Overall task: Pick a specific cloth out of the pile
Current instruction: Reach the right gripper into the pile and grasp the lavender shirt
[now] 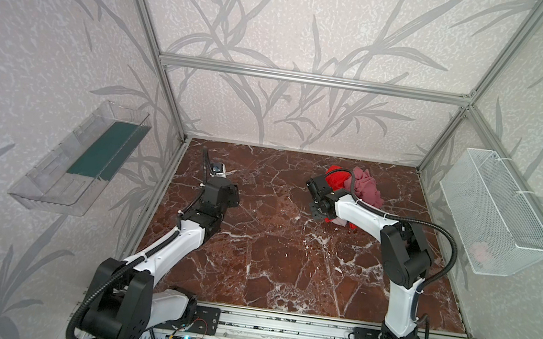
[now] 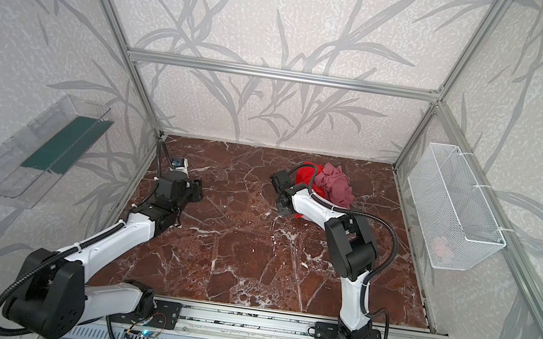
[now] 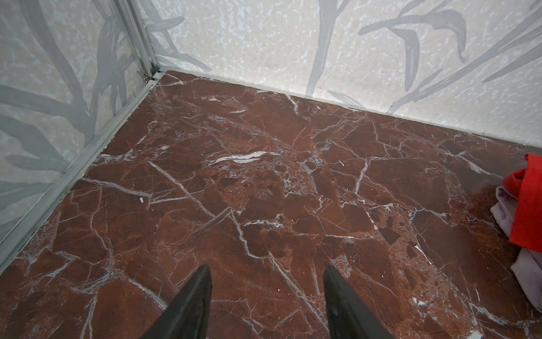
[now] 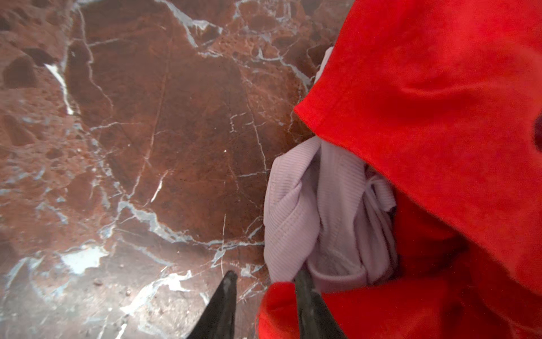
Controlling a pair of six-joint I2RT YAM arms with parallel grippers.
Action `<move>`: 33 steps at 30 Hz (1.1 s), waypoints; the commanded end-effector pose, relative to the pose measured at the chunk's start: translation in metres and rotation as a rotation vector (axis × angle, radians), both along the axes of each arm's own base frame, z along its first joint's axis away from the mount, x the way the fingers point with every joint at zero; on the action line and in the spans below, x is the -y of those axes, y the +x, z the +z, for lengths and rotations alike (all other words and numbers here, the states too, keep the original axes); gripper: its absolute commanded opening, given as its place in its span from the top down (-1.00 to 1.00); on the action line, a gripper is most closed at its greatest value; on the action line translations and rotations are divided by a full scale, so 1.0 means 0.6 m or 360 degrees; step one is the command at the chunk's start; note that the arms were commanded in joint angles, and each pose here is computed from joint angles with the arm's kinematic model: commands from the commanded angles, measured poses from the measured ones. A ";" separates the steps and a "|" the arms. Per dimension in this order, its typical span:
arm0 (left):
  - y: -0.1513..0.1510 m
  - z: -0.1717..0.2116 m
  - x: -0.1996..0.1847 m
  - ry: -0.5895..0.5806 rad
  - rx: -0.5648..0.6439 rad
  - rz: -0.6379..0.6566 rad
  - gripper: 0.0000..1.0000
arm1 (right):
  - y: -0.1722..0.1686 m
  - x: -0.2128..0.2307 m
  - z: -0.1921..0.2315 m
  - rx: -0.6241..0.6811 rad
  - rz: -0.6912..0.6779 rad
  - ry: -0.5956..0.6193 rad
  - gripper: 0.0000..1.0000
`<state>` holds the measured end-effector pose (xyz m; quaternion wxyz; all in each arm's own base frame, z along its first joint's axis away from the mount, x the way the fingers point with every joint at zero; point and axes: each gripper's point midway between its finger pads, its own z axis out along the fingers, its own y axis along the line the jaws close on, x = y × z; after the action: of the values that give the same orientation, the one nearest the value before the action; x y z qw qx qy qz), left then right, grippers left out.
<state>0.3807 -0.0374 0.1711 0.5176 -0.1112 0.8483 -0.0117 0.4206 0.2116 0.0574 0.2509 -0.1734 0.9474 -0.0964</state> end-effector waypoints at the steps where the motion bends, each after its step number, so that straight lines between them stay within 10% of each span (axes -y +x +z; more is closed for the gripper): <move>1: 0.004 -0.007 0.006 -0.0004 -0.0003 -0.0022 -0.18 | 0.010 0.009 0.001 0.0007 -0.0022 -0.0090 0.32; 33: 0.004 -0.005 0.004 -0.0007 0.0010 -0.0012 -0.17 | 0.060 0.033 -0.032 0.0016 -0.0062 -0.0300 0.23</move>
<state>0.3839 -0.0415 0.1636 0.5107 -0.1055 0.8530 -0.0183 0.4521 0.1956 0.0398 0.2425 -0.1765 0.9370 -0.1790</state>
